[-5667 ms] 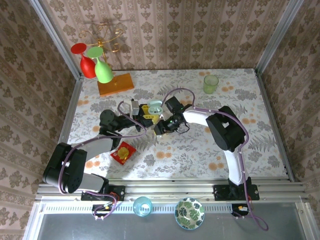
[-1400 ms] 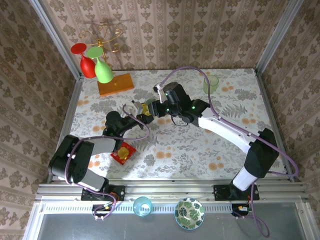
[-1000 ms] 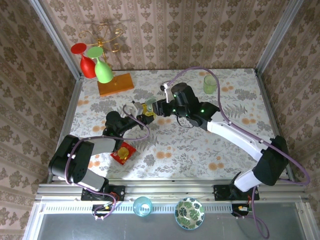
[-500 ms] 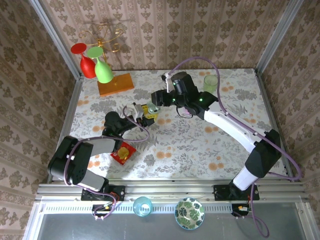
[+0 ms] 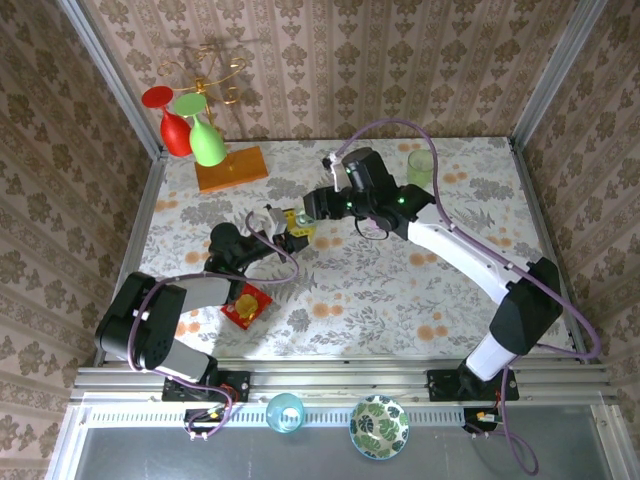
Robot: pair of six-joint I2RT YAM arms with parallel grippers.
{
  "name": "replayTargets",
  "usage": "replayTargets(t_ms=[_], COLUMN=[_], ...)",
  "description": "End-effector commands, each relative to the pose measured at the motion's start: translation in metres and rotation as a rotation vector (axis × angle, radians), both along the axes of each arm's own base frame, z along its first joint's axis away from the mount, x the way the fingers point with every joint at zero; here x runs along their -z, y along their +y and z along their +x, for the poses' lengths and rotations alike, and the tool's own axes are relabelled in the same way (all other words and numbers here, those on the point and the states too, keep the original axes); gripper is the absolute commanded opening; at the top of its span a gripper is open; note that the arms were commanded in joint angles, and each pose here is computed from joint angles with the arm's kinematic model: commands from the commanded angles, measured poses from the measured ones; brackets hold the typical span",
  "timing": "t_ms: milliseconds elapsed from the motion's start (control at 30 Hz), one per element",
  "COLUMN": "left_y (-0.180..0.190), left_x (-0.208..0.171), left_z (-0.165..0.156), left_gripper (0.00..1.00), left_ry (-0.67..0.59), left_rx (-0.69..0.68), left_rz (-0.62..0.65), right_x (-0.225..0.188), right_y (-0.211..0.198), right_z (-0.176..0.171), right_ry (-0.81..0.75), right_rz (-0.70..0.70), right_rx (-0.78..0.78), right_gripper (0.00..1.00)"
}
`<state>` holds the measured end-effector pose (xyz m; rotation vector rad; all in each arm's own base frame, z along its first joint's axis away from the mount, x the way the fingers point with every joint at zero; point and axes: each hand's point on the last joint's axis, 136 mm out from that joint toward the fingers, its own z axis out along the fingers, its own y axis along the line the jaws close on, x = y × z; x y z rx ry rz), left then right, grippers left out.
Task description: Insert wireless bluetooth earbuds into charging case
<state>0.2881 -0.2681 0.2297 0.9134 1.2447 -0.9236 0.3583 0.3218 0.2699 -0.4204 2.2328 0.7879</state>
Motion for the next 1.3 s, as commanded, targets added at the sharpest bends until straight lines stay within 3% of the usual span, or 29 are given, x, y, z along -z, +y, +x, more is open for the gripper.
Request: replayTargets(t_ms=[0,167,367,500,633,800,1033,1267], left_y=[0.002,0.004,0.003,0.005,0.006,0.007,-0.003,-0.006], left_x=[-0.028,-0.03,-0.041,-0.051,-0.056,-0.056,-0.059,-0.06], left_z=[-0.006,-0.007,-0.011,-0.013,-0.013,-0.008,-0.015,-0.016], left_gripper=[0.21,0.21,0.21,0.21,0.21,0.21,0.21,0.21], left_ry=[-0.078,-0.076,-0.098,-0.115,-0.125,-0.125,-0.12,-0.124], left_rx=[-0.004,-0.002,0.011,0.008,0.001,-0.022,0.012,0.016], left_rz=[-0.054,-0.06,-0.075,-0.09,-0.099,-0.1,-0.107,-0.108], right_x=[-0.002,-0.019,-0.035,-0.034,-0.03,-0.036,-0.033,-0.029], right_y=[-0.005,-0.011,-0.02,-0.019,-0.009,-0.001,0.008,0.012], right_z=[-0.018,-0.02,-0.02,-0.022,-0.028,-0.033,-0.035,-0.031], right_ry=[0.006,-0.027,0.054,0.207,0.303,0.353,0.412,0.458], right_rz=[-0.003,0.065,0.354,0.595,0.721,0.877,0.944,0.979], right_rx=[-0.038,-0.016,-0.008,-0.056,-0.12,-0.186,-0.223,-0.229], right_gripper=[0.56,0.59,0.83,0.85,0.85,0.79,0.65,0.35])
